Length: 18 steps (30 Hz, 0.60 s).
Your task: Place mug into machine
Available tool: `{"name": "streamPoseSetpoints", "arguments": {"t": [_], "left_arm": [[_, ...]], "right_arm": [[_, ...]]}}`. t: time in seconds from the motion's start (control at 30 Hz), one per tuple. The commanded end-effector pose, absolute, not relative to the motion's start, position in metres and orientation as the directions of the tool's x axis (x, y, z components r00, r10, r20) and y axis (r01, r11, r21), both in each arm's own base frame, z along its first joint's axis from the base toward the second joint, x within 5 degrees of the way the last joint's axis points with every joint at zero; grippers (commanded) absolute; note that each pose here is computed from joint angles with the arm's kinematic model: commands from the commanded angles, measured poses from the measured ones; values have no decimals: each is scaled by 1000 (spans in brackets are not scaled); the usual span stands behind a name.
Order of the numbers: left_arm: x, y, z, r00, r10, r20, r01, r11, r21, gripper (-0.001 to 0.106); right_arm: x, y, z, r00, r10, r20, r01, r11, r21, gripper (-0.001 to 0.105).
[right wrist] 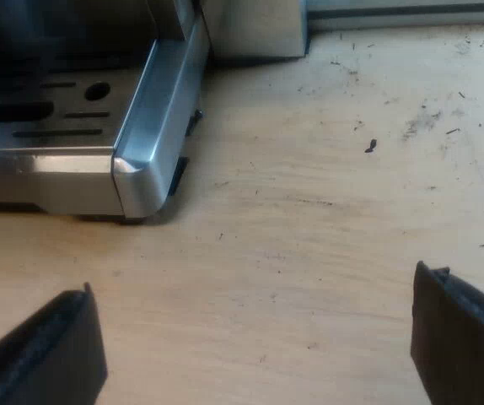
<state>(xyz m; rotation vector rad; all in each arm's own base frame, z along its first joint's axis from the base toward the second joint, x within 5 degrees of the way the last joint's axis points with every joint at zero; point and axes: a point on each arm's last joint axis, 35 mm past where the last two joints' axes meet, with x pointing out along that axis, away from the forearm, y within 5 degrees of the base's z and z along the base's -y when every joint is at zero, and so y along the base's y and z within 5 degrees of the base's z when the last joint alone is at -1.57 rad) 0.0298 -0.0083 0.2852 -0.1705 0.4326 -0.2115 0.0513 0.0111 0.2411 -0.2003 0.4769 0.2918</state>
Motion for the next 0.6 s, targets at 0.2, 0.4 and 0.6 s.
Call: {"name": "streamPoseSetpoints", "arguments": {"t": [0.2, 0.4, 0.6], "left_arm": [[33, -9, 288, 893, -241, -381, 168, 962, -213, 91], [35, -9, 286, 894, -241, -377, 169, 962, -213, 91], [36, -9, 286, 897, -241, -371, 171, 962, -212, 91]], "right_arm": [[53, 12, 236, 840, 233, -490, -328, 937, -117, 75], [53, 12, 236, 840, 233, -490, -328, 937, -117, 75], [53, 12, 236, 840, 233, -490, -328, 937, -117, 75]]}}
